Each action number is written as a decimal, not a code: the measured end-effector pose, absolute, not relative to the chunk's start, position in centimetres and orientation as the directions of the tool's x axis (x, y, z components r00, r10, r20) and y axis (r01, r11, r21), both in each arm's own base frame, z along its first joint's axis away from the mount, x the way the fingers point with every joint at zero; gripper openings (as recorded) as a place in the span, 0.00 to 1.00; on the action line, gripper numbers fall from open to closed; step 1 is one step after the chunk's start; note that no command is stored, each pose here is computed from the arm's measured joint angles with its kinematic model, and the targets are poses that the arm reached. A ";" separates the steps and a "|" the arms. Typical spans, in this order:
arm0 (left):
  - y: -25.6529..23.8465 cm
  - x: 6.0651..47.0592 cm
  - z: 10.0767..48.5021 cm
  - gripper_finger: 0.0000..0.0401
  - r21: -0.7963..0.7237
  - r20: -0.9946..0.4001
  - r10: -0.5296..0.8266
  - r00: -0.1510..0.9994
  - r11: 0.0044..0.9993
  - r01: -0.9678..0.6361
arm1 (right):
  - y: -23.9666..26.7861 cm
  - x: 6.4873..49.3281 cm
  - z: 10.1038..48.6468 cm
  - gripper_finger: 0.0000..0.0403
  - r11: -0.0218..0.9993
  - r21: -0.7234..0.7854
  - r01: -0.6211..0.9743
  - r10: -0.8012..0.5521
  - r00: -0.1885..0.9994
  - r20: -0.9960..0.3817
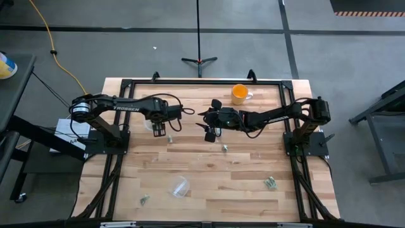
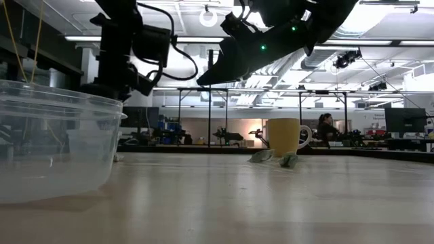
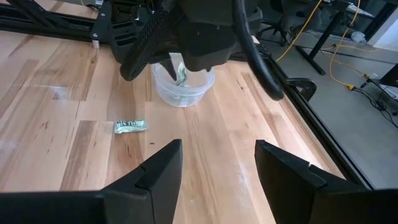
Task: Pick and place items into bin
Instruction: Put the stevia packet into the top transparent bin
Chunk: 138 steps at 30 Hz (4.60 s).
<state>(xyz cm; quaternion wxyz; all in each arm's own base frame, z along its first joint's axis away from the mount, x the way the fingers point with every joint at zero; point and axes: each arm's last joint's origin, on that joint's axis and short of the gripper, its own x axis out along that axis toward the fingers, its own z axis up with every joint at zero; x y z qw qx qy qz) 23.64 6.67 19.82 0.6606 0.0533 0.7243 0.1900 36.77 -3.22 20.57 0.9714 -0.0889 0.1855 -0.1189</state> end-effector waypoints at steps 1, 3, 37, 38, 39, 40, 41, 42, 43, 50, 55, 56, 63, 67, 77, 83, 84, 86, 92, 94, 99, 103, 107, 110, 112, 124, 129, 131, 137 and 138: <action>6.6 23.7 19.8 0.75 0.346 -0.937 0.330 -0.114 0.924 -0.165 | -3.2 36.8 20.6 0.48 0.956 -0.217 0.198 -0.264 0.903 -0.339; 6.6 24.0 19.8 0.77 0.348 -0.937 0.338 -0.091 0.927 -0.140 | -3.2 36.8 20.6 0.48 0.956 -0.216 0.198 -0.264 0.903 -0.339; 0.8 25.8 16.9 0.55 0.040 -0.975 0.000 0.222 0.984 0.175 | -3.3 36.7 20.5 0.48 0.945 -0.230 0.235 -0.304 0.889 -0.343; 0.9 25.7 16.5 0.55 0.047 -0.973 0.006 0.230 0.984 0.173 | -3.3 36.7 20.5 0.48 0.945 -0.229 0.233 -0.302 0.889 -0.344; 0.9 25.5 16.3 0.55 0.051 -0.973 0.010 0.229 0.984 0.173 | -3.3 36.7 20.5 0.48 0.945 -0.229 0.233 -0.302 0.889 -0.344; 0.9 25.3 16.0 0.55 0.059 -0.975 0.021 0.219 0.983 0.172 | -3.3 36.7 20.5 0.48 0.945 -0.229 0.232 -0.302 0.889 -0.343; 0.9 25.2 15.9 0.55 0.072 -0.977 0.035 0.212 0.983 0.170 | -3.3 36.7 20.5 0.48 0.945 -0.229 0.233 -0.302 0.889 -0.343; 0.9 25.1 15.7 0.55 0.078 -0.977 0.042 0.207 0.982 0.169 | -3.3 36.7 20.5 0.48 0.945 -0.229 0.232 -0.302 0.889 -0.343; 0.9 24.9 15.5 0.55 0.080 -0.978 0.044 0.203 0.982 0.172 | -3.3 36.7 20.5 0.48 0.945 -0.229 0.232 -0.302 0.889 -0.343; 0.9 24.4 14.1 0.55 0.112 -0.971 0.051 0.234 0.961 0.253 | -3.3 36.7 20.5 0.48 0.945 -0.229 0.233 -0.302 0.889 -0.343; 0.9 24.5 14.1 0.55 0.120 -0.964 0.052 0.259 0.960 0.254 | -3.3 36.7 20.5 0.48 0.945 -0.229 0.233 -0.302 0.889 -0.343; 0.9 24.5 14.1 0.55 0.121 -0.964 0.052 0.259 0.959 0.257 | -3.3 36.7 20.5 0.48 0.945 -0.229 0.233 -0.302 0.889 -0.343; 0.9 24.6 14.1 0.40 0.123 -0.964 0.050 0.261 0.954 0.272 | -3.3 36.7 20.5 0.48 0.945 -0.229 0.233 -0.303 0.889 -0.343; 1.0 24.6 14.1 0.22 0.142 -0.962 0.065 0.265 0.949 0.283 | -3.3 36.7 20.5 0.48 0.945 -0.229 0.233 -0.303 0.889 -0.343; 1.3 26.1 17.2 0.10 0.252 -0.927 0.159 0.341 0.936 0.247 | -3.3 36.7 20.5 0.48 0.945 -0.229 0.233 -0.303 0.889 -0.343; 1.8 25.1 20.8 0.05 0.394 -0.894 0.334 0.298 0.903 0.171 | -3.3 36.7 20.5 0.48 0.945 -0.229 0.234 -0.303 0.889 -0.343; 1.8 24.8 21.3 0.05 0.405 -0.891 0.352 0.286 0.902 0.149 | -3.3 36.7 20.5 0.48 0.945 -0.229 0.234 -0.303 0.889 -0.343; 1.9 24.0 22.0 0.05 0.433 -0.878 0.396 0.269 0.896 0.096 | -3.3 36.7 20.5 0.48 0.945 -0.229 0.234 -0.303 0.889 -0.343; 2.6 21.9 22.6 0.08 0.437 -0.887 0.440 0.143 0.898 -0.052 | -3.3 36.7 20.5 0.48 0.945 -0.228 0.234 -0.303 0.889 -0.343; 3.1 21.6 22.5 0.05 0.409 -0.902 0.417 0.111 0.909 -0.087 | -3.3 36.7 20.5 0.48 0.945 -0.229 0.234 -0.303 0.889 -0.343; 4.0 21.1 22.4 0.08 0.375 -0.918 0.391 0.070 0.912 -0.169 | -3.3 36.7 20.5 0.48 0.945 -0.229 0.234 -0.303 0.889 -0.343; 4.9 20.9 22.4 0.27 0.371 -0.919 0.392 0.046 0.898 -0.235 | -3.3 36.7 20.5 0.48 0.945 -0.229 0.233 -0.302 0.889 -0.343; 5.5 20.7 22.4 0.47 0.369 -0.919 0.392 0.035 0.889 -0.272 | -3.3 36.7 20.5 0.48 0.945 -0.229 0.233 -0.302 0.889 -0.343; 5.5 20.7 22.4 0.59 0.366 -0.920 0.391 0.034 0.885 -0.289 | -3.3 36.7 20.5 0.48 0.945 -0.230 0.232 -0.302 0.888 -0.348; 5.5 20.8 22.4 0.64 0.358 -0.921 0.387 0.041 0.883 -0.305 | -3.3 36.7 20.4 0.48 0.945 -0.232 0.232 -0.304 0.883 -0.358; 4.5 22.6 24.2 0.63 0.148 -0.791 0.175 0.587 0.984 -0.095 | -3.8 34.4 19.8 0.48 0.901 -0.240 0.362 -0.433 0.713 -0.551; 4.4 22.7 24.9 0.58 0.126 -0.743 0.130 0.656 0.991 -0.053 | -3.2 33.3 19.1 0.48 0.965 -0.228 0.131 -0.256 0.667 -0.699; 4.4 22.7 24.9 0.56 0.129 -0.743 0.128 0.656 0.991 -0.047 | -2.9 32.8 18.6 0.48 0.985 -0.171 0.035 -0.154 0.633 -0.759; 4.3 22.6 24.9 0.53 0.138 -0.751 0.129 0.648 0.990 -0.037 | -1.8 32.0 17.9 0.48 0.985 -0.162 -0.066 -0.100 0.550 -0.829; 4.3 22.5 24.8 0.53 0.138 -0.755 0.129 0.643 0.990 -0.037 | -1.6 32.1 17.6 0.48 0.980 -0.178 -0.089 -0.101 0.548 -0.830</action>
